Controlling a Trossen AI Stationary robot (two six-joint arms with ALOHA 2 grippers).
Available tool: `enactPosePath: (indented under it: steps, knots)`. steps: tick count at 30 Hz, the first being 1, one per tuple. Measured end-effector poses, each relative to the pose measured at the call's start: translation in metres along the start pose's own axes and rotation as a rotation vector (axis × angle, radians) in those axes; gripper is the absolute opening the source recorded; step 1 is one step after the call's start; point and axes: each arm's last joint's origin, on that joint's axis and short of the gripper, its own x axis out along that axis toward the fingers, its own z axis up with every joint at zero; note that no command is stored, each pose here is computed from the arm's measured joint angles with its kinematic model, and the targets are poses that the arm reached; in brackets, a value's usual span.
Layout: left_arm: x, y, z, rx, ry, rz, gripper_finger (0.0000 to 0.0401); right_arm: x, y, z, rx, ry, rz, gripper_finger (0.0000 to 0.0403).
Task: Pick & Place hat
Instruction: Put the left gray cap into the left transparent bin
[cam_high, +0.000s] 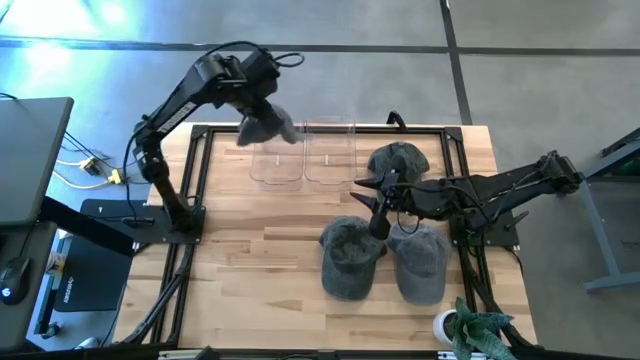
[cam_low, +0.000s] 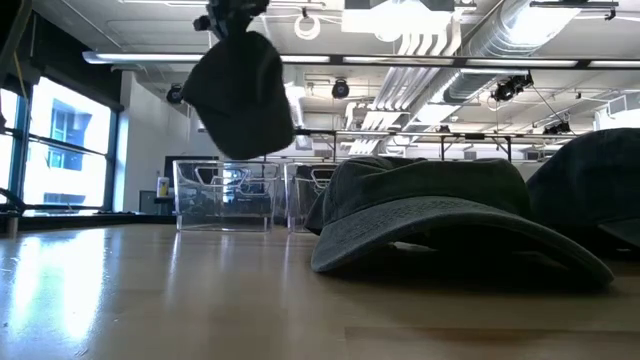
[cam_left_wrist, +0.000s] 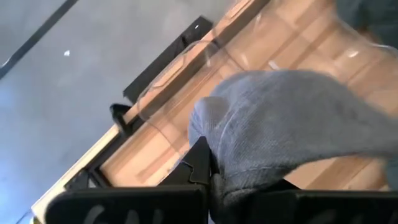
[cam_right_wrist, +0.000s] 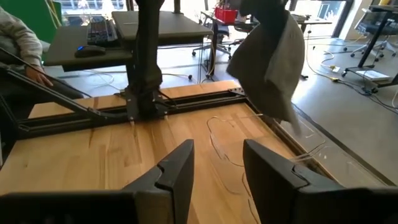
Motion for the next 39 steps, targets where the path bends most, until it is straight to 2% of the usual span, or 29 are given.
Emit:
enactPosePath:
  steps: [3,7,16,20,25,32,36,39]
  knots:
    - [0.015,0.003,0.006,0.017,0.035,0.005,0.0009,-0.001,0.0,0.0,-0.003,0.005,0.007,0.0134]
    - [0.033,-0.001,0.013,0.041,0.078,0.009,0.0009,-0.007,-0.002,0.001,-0.002,0.02,0.074,0.0134]
    - [0.079,-0.007,0.018,0.132,0.21,0.043,0.001,-0.034,-0.013,0.011,0.12,0.029,0.249,0.0134]
    - [0.082,-0.007,0.019,0.182,0.213,0.072,0.001,-0.045,-0.019,0.016,0.14,0.002,0.271,0.0134]
    - [0.08,-0.007,0.02,0.229,0.202,0.067,0.001,-0.051,-0.026,0.02,0.131,-0.042,0.176,0.0134]
    - [0.074,-0.005,0.02,0.344,0.192,0.064,0.001,-0.049,-0.036,0.022,0.136,-0.094,-0.1,0.0134]
    - [0.071,-0.002,0.02,0.411,0.189,0.157,0.001,-0.046,-0.043,0.023,0.158,-0.115,-0.201,0.0134]
    - [0.064,0.0,0.018,0.42,0.174,0.17,0.001,-0.043,-0.049,0.024,0.181,-0.122,-0.244,0.0134]
